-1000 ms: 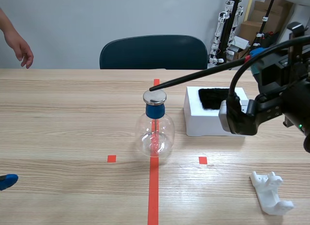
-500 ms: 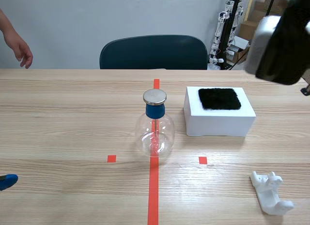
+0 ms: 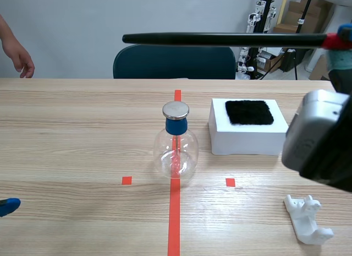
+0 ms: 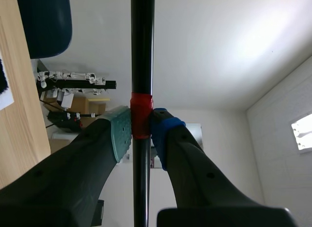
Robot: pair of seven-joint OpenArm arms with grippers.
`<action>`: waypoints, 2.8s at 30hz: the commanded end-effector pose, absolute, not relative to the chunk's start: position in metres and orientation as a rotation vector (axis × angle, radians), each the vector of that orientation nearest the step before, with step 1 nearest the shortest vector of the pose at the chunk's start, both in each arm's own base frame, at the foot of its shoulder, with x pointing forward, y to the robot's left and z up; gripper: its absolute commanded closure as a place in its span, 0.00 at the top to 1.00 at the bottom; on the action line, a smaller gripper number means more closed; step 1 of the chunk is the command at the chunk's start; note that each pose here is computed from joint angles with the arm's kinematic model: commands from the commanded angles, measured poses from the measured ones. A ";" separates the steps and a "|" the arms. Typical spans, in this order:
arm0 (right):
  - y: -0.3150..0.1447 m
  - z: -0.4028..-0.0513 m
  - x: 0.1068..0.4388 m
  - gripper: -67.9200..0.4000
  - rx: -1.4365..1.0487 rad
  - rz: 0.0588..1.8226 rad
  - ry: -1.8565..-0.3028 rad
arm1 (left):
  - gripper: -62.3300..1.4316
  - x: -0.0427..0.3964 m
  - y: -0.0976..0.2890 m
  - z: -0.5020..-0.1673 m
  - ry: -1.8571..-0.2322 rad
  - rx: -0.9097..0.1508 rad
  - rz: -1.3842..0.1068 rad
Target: Do the electroscope experiment. move the rod toward and away from the electroscope
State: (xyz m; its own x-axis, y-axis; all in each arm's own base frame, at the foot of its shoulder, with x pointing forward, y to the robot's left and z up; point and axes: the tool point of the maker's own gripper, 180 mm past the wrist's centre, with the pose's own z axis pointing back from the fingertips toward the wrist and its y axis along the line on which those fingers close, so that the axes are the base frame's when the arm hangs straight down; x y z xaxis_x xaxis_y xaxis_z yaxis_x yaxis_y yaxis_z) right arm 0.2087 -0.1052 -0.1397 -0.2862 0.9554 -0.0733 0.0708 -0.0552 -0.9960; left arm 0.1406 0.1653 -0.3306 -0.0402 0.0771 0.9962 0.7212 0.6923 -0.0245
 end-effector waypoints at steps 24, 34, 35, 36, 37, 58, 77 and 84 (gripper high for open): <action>-0.086 -0.145 0.192 0.04 -1.104 1.502 -1.468 | 1.00 0.145 0.167 -0.321 -1.586 -0.682 -0.589; -0.086 -0.145 0.192 0.04 -1.104 1.502 -1.468 | 1.00 0.145 0.167 -0.321 -1.586 -0.682 -0.589; -0.086 -0.145 0.192 0.04 -1.104 1.502 -1.468 | 1.00 0.145 0.167 -0.321 -1.586 -0.682 -0.589; -0.086 -0.145 0.192 0.04 -1.104 1.502 -1.468 | 1.00 0.145 0.167 -0.321 -1.586 -0.682 -0.589; -0.086 -0.145 0.192 0.04 -1.104 1.502 -1.468 | 1.00 0.145 0.167 -0.321 -1.586 -0.682 -0.589; -0.084 -0.146 0.191 0.04 -1.100 1.515 -1.474 | 1.00 0.145 0.167 -0.321 -1.586 -0.682 -0.589; -0.083 -0.146 0.191 0.04 -1.112 1.532 -1.470 | 1.00 0.145 0.167 -0.321 -1.586 -0.682 -0.589; -0.083 -0.146 0.191 0.04 -1.117 1.540 -1.468 | 1.00 0.145 0.167 -0.321 -1.586 -0.682 -0.589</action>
State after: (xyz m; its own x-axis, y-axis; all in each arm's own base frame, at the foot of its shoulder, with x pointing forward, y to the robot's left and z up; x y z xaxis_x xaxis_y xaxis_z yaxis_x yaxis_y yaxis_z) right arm 0.1887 -0.0846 -0.1557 -0.3585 0.9293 -0.0894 0.0224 -0.0872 -0.9959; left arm 0.1406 0.1653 -0.3306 -0.0402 0.0771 0.9962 0.7212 0.6923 -0.0245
